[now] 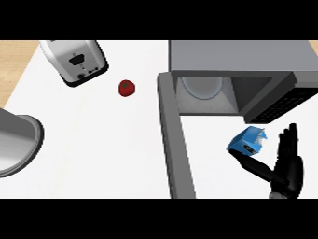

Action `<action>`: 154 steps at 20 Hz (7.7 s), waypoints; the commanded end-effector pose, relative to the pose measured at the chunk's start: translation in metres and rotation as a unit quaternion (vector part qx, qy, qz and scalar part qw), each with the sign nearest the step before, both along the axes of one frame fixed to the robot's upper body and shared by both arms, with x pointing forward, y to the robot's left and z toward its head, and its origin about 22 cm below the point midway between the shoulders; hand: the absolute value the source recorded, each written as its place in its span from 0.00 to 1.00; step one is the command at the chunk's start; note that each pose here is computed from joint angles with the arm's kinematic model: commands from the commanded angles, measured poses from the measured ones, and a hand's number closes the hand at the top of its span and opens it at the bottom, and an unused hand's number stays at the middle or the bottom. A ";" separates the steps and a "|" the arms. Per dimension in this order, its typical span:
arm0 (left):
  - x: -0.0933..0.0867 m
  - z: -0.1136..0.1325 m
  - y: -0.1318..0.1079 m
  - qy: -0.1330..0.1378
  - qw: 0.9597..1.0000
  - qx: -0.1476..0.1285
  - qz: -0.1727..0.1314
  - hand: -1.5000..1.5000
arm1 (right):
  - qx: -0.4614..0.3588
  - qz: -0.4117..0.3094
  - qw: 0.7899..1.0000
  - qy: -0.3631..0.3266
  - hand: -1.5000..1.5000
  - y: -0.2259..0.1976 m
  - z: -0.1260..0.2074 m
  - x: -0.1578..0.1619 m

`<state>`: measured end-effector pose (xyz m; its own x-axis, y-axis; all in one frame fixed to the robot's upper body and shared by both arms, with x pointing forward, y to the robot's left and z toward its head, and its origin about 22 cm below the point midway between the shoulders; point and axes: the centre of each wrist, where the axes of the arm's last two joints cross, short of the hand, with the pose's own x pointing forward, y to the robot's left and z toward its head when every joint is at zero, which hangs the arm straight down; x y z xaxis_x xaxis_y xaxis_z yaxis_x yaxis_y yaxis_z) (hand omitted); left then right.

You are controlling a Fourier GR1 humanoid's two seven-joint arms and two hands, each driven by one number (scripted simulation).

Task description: Pick up the milk, place it into the microwave and close the microwave

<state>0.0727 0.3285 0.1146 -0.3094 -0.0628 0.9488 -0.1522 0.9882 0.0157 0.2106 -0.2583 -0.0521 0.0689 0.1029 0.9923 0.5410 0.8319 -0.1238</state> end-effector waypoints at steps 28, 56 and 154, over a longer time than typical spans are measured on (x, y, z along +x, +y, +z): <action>-0.006 0.011 0.008 -0.038 0.999 -0.008 -0.030 0.00 | -0.098 0.235 0.959 -0.126 1.00 -0.033 -0.051 0.059; -0.017 0.014 0.020 -0.028 0.999 -0.018 -0.014 0.00 | -0.094 0.357 0.909 -0.196 1.00 0.070 0.052 0.147; 0.104 -0.029 -0.109 0.033 0.948 0.039 -0.314 1.00 | -0.003 0.349 0.927 -0.134 0.00 0.003 -0.061 0.103</action>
